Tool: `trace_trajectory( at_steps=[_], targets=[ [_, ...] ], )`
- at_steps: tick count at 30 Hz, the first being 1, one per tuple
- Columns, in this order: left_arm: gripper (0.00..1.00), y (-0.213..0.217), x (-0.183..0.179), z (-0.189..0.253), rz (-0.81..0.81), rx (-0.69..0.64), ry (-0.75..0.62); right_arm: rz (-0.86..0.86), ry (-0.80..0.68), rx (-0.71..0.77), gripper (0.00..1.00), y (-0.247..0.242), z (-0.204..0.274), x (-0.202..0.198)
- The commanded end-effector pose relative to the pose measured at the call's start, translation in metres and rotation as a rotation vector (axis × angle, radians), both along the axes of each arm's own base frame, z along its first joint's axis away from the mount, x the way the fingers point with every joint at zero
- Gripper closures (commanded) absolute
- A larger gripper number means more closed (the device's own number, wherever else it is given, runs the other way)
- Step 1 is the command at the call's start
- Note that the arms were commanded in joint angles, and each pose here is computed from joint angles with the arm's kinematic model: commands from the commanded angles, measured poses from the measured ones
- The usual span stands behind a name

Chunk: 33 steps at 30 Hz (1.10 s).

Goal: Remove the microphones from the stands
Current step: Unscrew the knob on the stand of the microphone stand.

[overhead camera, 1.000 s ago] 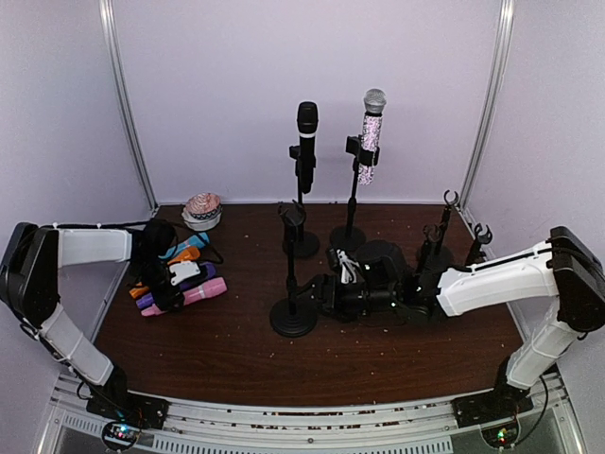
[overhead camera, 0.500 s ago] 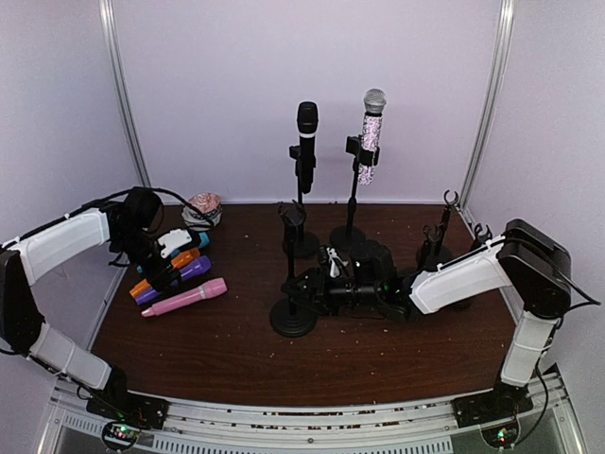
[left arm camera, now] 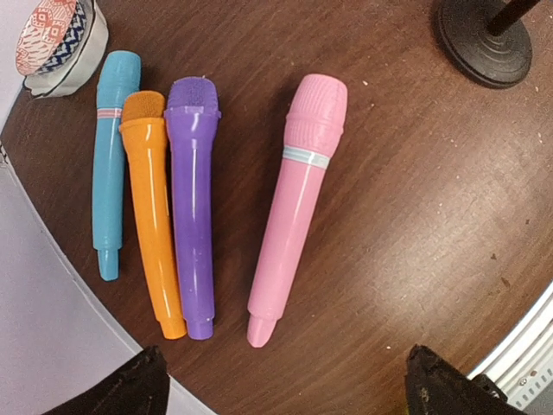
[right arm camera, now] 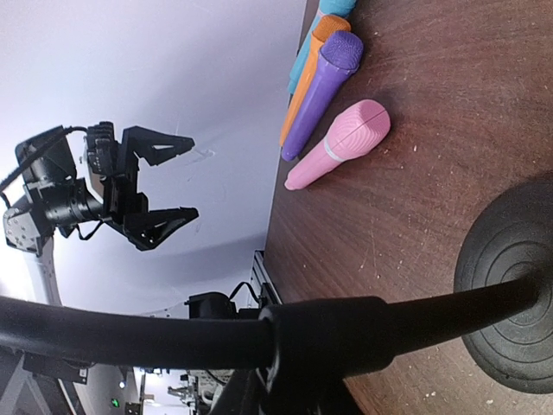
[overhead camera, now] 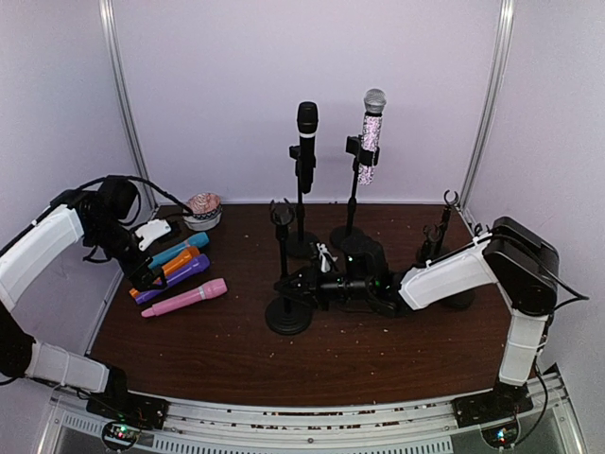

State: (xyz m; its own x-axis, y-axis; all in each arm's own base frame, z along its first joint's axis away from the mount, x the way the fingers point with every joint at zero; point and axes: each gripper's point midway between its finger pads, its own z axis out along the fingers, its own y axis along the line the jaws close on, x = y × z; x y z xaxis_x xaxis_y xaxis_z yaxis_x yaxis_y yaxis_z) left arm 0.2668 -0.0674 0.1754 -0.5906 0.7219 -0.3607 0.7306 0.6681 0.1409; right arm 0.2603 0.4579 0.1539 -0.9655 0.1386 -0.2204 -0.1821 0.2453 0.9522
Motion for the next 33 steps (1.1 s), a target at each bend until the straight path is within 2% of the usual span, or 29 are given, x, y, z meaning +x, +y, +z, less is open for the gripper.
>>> trace_trajectory(
  at_steps=[1,5,8,11,14,19,24,33],
  targets=[
    [0.02,0.0,-0.007,0.013,-0.023,-0.008,0.002,-0.043,-0.059,0.008,0.88,-0.003,0.012,0.015],
    [0.02,-0.002,-0.007,0.012,-0.043,-0.011,0.014,-0.051,-0.074,-0.035,0.97,-0.009,0.012,0.013],
    [0.02,-0.005,-0.006,0.014,-0.057,-0.026,0.019,-0.047,-0.083,-0.05,1.0,-0.011,0.016,0.013],
    [0.03,-0.015,-0.003,0.026,-0.084,-0.078,0.0,-0.046,-0.082,-0.065,1.0,-0.014,0.015,0.013],
    [0.04,-0.037,0.0,0.041,-0.133,-0.185,-0.007,-0.048,-0.067,-0.071,1.0,-0.017,0.009,0.012],
    [0.05,-0.093,0.014,0.062,-0.292,-0.285,-0.017,-0.048,0.002,-0.048,1.0,-0.018,-0.008,0.013],
    [0.11,-0.162,0.038,0.064,-0.417,-0.352,0.026,-0.054,0.045,-0.052,1.0,-0.025,-0.027,0.016],
    [0.2,-0.26,0.063,0.086,-0.525,-0.568,0.088,-0.052,0.02,-0.214,1.0,-0.046,-0.047,0.02]
  ],
)
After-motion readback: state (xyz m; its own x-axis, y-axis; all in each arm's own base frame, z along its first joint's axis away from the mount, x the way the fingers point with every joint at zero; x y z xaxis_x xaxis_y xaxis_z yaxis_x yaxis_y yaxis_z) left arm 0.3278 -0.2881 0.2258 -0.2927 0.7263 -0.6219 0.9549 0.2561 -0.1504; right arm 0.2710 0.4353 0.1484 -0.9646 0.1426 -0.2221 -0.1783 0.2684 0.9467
